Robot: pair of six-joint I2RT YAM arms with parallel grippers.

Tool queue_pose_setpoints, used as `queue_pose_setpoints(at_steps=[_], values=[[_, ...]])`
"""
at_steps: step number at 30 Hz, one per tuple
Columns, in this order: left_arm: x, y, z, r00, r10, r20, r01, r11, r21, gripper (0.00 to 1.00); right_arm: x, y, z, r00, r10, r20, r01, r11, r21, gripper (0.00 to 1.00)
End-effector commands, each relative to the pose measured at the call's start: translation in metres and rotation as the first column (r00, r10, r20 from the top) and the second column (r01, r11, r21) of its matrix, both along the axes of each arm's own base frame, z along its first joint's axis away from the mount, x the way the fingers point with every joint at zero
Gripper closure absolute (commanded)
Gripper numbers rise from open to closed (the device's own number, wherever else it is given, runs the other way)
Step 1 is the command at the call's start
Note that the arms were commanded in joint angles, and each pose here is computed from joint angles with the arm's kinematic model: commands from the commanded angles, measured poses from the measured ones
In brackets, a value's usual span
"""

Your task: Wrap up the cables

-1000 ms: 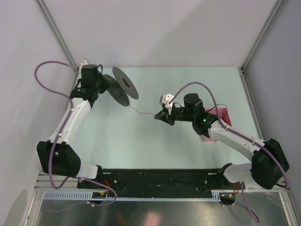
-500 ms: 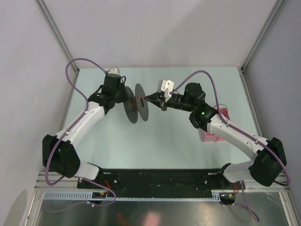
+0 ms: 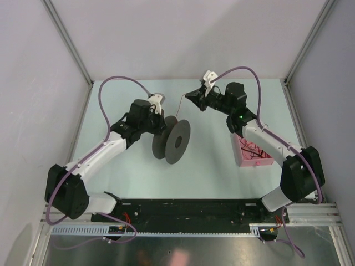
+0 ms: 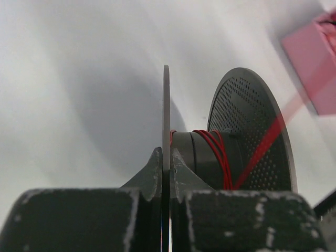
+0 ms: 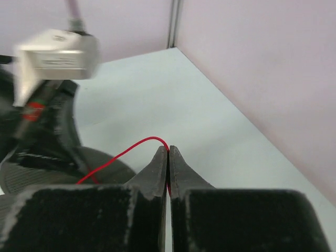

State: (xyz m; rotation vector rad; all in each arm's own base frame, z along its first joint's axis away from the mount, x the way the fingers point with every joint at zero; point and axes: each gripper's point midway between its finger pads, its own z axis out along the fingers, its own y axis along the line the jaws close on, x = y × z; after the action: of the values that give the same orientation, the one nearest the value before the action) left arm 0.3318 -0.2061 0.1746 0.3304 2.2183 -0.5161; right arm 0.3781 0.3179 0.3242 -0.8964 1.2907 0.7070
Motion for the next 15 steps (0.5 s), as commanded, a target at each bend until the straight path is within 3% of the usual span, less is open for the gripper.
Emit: queue_pose_setpoints(at_steps=[1,8,15], values=[[-0.020,-0.036,0.067,0.923,-0.280,0.263,0.306,0.950,-0.061,1.00,0.012,-0.011,0.018,1.000,0.023,-0.020,-0.021,0.998,0.059,1.00],[-0.050,-0.044,0.126,0.832,-0.403,0.382,0.496,0.848,-0.186,1.00,0.038,-0.047,-0.030,0.986,-0.007,-0.169,0.007,1.000,-0.002,1.00],[-0.034,-0.018,0.197,0.887,-0.226,0.403,0.402,0.806,-0.434,1.00,0.040,-0.062,-0.060,0.959,0.002,-0.283,-0.010,1.000,-0.027,1.00]])
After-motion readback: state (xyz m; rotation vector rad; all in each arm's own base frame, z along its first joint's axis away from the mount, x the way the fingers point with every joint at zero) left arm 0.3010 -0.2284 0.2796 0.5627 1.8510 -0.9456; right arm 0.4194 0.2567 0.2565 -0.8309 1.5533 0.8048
